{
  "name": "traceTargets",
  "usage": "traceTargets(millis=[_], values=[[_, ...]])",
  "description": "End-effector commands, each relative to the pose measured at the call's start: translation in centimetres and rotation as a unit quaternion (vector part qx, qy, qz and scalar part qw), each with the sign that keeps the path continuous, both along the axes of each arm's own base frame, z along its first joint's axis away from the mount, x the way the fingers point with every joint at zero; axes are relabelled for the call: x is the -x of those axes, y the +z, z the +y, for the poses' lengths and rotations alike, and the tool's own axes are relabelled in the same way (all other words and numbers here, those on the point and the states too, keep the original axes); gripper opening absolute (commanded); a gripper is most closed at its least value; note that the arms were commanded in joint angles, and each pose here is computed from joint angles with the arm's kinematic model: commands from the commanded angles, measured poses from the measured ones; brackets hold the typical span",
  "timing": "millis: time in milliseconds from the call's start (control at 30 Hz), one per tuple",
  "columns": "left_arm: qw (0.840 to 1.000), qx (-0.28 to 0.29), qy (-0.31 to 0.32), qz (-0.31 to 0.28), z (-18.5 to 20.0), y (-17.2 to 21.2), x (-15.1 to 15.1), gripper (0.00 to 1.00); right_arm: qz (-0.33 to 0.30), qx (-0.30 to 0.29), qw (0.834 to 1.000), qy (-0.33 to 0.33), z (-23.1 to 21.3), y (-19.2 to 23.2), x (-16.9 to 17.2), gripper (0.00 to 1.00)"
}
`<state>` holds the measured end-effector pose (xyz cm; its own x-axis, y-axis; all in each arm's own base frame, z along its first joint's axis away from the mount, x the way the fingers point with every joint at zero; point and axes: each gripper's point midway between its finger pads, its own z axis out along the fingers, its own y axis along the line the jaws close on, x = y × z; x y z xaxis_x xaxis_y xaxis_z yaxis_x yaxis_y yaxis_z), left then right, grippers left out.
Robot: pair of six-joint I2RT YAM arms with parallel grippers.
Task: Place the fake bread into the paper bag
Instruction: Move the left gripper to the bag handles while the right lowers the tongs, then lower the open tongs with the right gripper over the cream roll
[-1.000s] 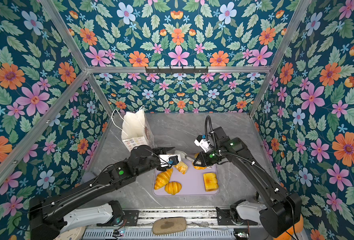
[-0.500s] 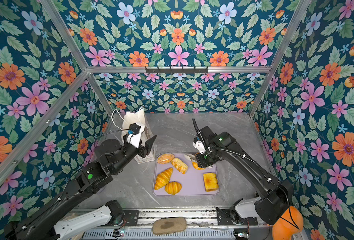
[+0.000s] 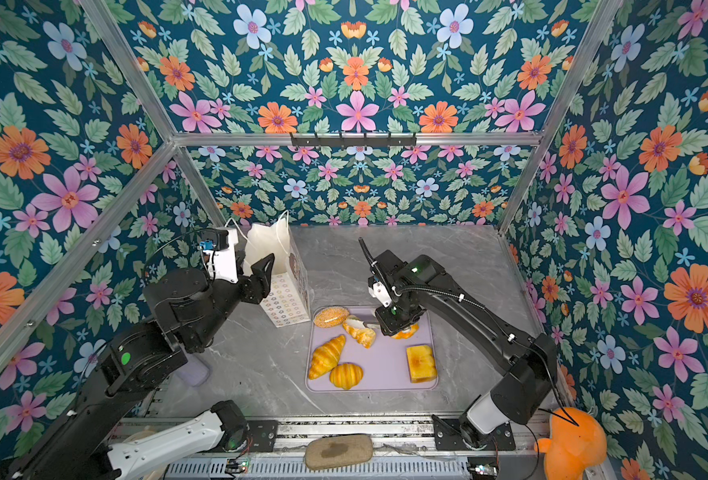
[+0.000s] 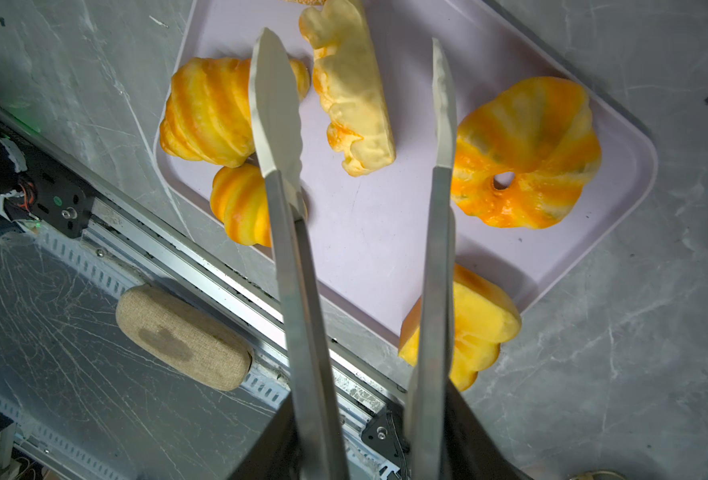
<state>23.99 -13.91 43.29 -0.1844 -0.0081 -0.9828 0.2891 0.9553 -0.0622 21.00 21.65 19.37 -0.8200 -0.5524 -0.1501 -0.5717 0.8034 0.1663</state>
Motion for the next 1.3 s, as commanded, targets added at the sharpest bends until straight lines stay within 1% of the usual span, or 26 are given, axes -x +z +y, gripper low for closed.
traceTargets(millis=[0,167,467,733,867,1133,1167,1267], values=[[1.0,-0.001,0.009,0.011,0.5,-0.5,0.1,0.67,0.008,0.024,0.999,0.024,-0.3,-0.3,0.5,0.45],[1.0,-0.011,0.008,0.012,0.3,-0.9,-0.1,0.67,0.011,0.045,0.998,0.036,-0.7,-0.7,0.6,0.46],[1.0,-0.017,-0.006,0.013,-0.5,-1.5,-0.3,0.66,0.027,0.059,0.997,0.049,-0.4,-2.0,0.8,0.46],[1.0,-0.018,-0.001,0.024,-0.7,-2.3,-0.7,0.66,0.026,0.067,0.996,0.046,0.2,-3.1,-0.1,0.45],[1.0,-0.011,-0.007,0.024,-1.0,-2.2,-0.7,0.66,0.037,0.081,0.995,0.042,0.3,-4.2,-0.5,0.43],[0.999,-0.011,-0.015,0.029,-1.5,-2.5,-0.9,0.65,0.04,0.083,0.995,0.034,0.7,-4.7,-0.9,0.38],[0.999,-0.011,-0.017,0.03,-1.5,-2.6,-0.9,0.65,0.04,0.082,0.995,0.034,0.7,-4.7,-0.9,0.37],[0.999,-0.012,-0.012,0.032,-1.5,-2.9,-1.2,0.65,0.037,0.079,0.996,0.035,0.7,-4.5,-0.9,0.3]])
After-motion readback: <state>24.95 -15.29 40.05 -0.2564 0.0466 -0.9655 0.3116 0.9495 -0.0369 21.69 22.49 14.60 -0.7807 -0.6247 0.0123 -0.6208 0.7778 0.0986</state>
